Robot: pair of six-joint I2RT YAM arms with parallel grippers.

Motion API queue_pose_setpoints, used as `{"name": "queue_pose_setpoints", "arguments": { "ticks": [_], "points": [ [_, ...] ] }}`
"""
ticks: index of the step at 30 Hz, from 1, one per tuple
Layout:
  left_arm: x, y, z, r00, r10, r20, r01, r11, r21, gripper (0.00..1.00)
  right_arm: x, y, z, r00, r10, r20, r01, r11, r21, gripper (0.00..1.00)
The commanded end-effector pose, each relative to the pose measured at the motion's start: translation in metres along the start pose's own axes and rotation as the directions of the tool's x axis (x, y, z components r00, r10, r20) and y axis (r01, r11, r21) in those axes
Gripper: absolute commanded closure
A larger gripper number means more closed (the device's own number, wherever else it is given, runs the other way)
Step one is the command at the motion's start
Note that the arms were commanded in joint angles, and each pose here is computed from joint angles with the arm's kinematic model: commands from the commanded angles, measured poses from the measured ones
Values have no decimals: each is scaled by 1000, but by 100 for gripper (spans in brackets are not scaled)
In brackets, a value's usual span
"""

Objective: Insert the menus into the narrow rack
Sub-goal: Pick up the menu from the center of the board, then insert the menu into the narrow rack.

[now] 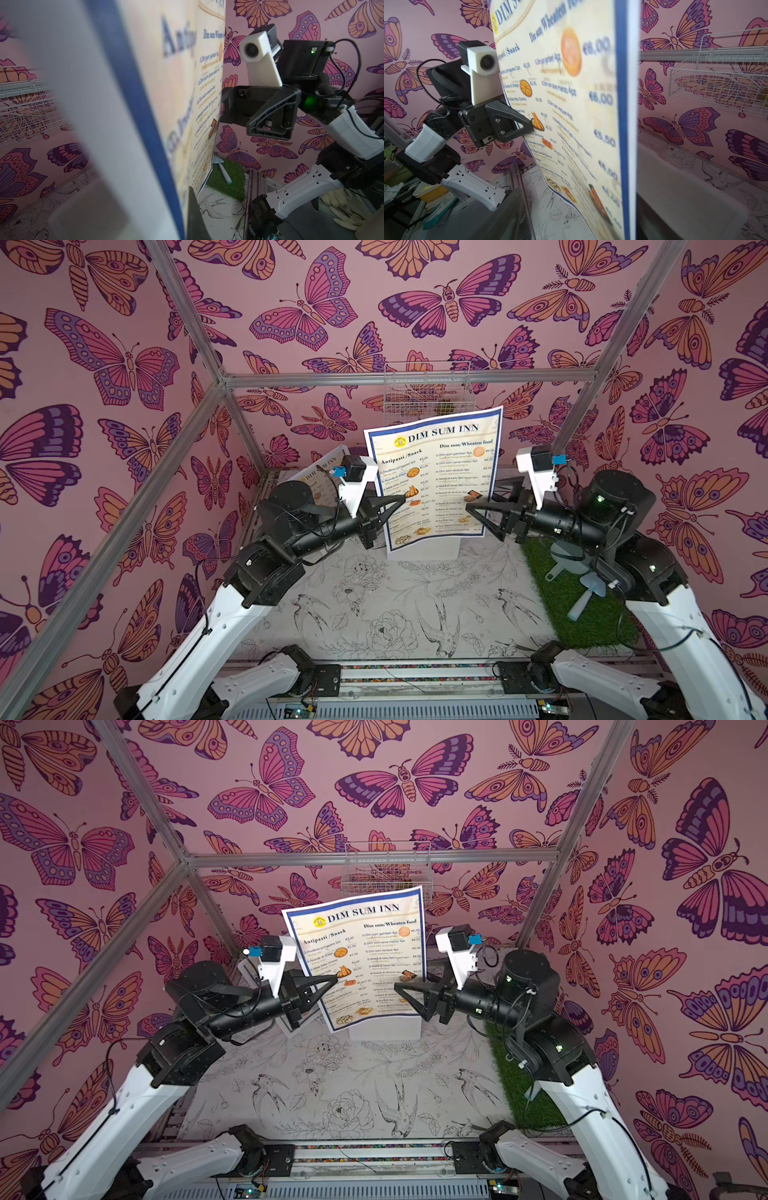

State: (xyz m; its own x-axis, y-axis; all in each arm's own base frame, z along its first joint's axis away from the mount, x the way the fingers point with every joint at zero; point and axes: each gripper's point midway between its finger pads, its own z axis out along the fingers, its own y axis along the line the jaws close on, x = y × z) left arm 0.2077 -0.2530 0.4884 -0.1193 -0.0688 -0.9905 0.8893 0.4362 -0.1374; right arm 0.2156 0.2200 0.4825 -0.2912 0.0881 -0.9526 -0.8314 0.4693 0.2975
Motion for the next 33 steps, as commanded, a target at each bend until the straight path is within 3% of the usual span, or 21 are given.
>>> {"name": "queue_pose_setpoints", "arguments": {
  "ticks": [1,9,18,33],
  "points": [
    [-26,-9,-2,997,-25,79,18,996,90,98,-13,-9,7,996,75,53,-72,995,-72,25],
    [-35,36,10,991,-83,104,80,996,35,98,-29,-34,26,992,102,78,-89,984,-158,21],
    [-32,88,40,987,-140,80,136,990,47,98,-40,-74,47,984,166,66,-145,958,-247,33],
    [-36,114,64,993,-111,45,104,985,137,98,-31,-107,69,994,101,50,-80,947,-310,39]
  ]
}}
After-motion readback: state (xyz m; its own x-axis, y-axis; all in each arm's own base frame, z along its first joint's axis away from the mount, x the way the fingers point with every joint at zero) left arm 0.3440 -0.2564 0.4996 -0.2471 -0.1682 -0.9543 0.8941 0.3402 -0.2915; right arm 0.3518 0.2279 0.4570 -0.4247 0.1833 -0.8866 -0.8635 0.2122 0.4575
